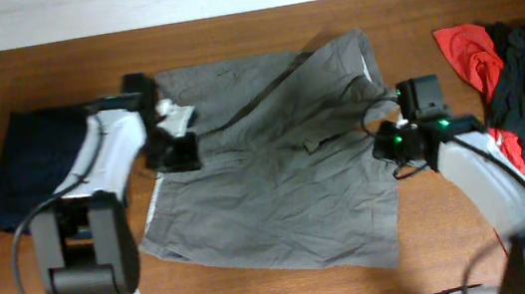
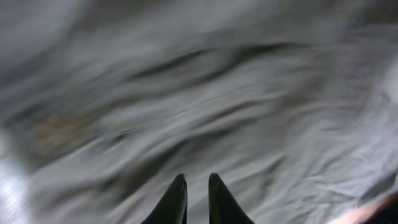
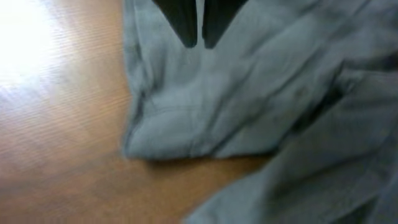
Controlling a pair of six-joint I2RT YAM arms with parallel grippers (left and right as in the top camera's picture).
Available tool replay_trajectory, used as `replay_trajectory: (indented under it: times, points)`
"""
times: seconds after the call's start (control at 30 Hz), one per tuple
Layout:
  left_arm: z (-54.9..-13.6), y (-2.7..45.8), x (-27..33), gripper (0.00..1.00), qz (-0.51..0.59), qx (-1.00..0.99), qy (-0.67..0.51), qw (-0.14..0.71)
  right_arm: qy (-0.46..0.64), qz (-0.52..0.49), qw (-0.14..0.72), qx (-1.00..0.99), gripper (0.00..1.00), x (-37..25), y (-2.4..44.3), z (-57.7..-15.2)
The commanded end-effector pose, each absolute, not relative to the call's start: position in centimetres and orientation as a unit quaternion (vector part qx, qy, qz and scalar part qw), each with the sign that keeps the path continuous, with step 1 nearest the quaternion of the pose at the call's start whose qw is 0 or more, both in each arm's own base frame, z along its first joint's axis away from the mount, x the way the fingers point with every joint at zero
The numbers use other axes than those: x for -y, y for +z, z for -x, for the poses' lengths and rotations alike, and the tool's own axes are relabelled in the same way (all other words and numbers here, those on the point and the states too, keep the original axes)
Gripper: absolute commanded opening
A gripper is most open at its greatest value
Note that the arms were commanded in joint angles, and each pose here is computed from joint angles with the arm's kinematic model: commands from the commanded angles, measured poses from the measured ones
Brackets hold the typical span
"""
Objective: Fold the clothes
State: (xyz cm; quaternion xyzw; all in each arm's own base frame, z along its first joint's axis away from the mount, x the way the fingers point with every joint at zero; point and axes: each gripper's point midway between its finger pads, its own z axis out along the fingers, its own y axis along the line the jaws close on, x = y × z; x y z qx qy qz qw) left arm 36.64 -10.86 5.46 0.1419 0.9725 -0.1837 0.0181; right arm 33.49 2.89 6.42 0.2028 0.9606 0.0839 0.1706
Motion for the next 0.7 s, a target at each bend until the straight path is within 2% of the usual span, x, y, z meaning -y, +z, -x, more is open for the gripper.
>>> replay_trajectory:
  times: [0.0,0.03,0.07,0.17,0.3,0.47,0.67]
  points:
    - [-36.8,7.3,15.8,0.13,-0.253,-0.941,-0.215,0.067,0.135,-0.180,0.170,-0.959,0.07,-4.3,5.0,-35.4]
    - [-36.9,7.4,16.7,0.15,-0.266,-0.937,-0.215,0.074,0.152,-0.173,0.184,-0.956,0.08,-4.5,5.3,-36.2]
    - [-36.9,7.4,17.6,0.22,-0.277,-0.933,-0.216,0.080,0.169,-0.170,0.205,-0.949,0.11,-4.6,5.9,-37.3]
    - [-37.1,7.6,19.7,0.36,-0.305,-0.923,-0.214,0.099,0.222,-0.162,0.266,-0.924,0.16,-4.5,8.5,-40.3]
    - [-38.1,7.7,21.1,0.43,-0.327,-0.915,-0.198,0.130,0.271,-0.150,0.355,-0.882,0.20,-2.8,12.9,-44.0]
    - [-37.7,7.3,22.3,0.43,-0.340,-0.909,-0.202,0.130,0.281,-0.158,0.393,-0.862,0.21,-0.4,15.1,-47.3]
    - [-37.8,6.9,22.8,0.43,-0.345,-0.907,-0.203,0.130,0.296,-0.173,0.326,-0.881,0.21,0.0,12.4,-50.0]
